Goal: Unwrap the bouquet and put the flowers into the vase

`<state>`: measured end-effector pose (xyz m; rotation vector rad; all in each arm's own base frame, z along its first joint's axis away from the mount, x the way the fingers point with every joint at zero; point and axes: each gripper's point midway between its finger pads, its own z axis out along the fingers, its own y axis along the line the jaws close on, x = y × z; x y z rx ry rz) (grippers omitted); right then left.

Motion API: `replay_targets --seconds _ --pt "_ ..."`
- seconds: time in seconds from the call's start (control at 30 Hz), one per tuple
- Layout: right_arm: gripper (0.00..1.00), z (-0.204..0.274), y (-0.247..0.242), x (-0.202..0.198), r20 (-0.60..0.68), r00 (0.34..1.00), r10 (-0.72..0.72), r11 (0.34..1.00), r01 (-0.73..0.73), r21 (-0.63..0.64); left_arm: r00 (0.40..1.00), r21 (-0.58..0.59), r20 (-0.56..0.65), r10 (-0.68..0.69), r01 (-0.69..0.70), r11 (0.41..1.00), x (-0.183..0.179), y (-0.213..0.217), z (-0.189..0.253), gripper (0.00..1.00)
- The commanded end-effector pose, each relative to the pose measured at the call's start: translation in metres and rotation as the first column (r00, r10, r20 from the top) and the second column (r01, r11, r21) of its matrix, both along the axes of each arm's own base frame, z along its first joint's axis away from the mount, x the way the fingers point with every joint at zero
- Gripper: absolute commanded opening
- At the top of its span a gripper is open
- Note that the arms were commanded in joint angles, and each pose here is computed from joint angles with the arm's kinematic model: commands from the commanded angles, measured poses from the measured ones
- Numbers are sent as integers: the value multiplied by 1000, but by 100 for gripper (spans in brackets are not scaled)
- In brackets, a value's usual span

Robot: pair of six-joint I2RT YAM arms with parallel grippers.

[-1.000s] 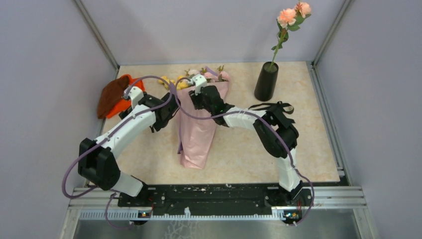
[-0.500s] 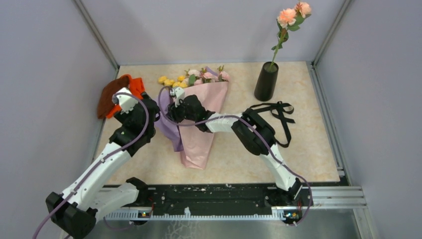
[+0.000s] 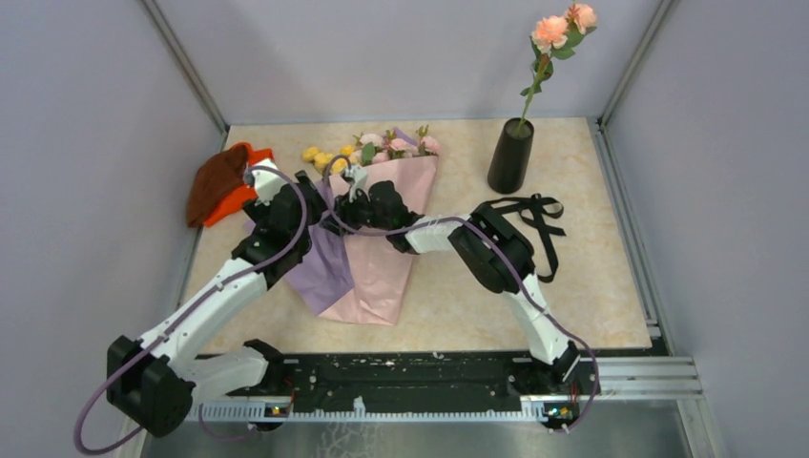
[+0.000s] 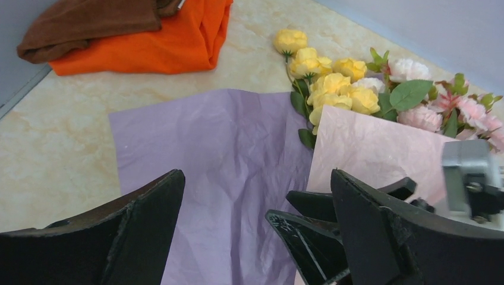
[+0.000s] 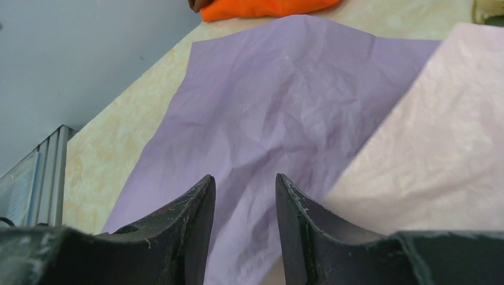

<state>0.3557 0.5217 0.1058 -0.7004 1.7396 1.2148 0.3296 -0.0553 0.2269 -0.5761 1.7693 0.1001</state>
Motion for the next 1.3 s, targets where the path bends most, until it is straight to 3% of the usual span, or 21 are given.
replay_targets --seconds 0.0,0.17,0.5,0.7,1.03,1.27 --pt "42 88 -14 -1 120 993 -4 990 -13 142 998 6 -27 -51 52 999 15 -15 -22 99" --pt "42 107 -58 12 165 976 -140 984 118 135 989 -11 -67 -133 133 991 33 -38 -52 99" --pt "42 141 -166 39 301 842 -448 893 438 104 958 -123 -132 -253 238 964 60 -65 -111 99" --pt "42 144 -190 41 324 808 -492 867 488 99 944 -222 -153 -291 254 941 66 -56 -139 99" --pt "42 136 -198 44 319 804 -502 860 502 86 905 -327 -74 -419 375 867 71 -79 -144 99" --pt "42 130 -203 51 316 789 -527 843 533 75 877 -359 -33 -480 437 824 74 -94 -138 78"
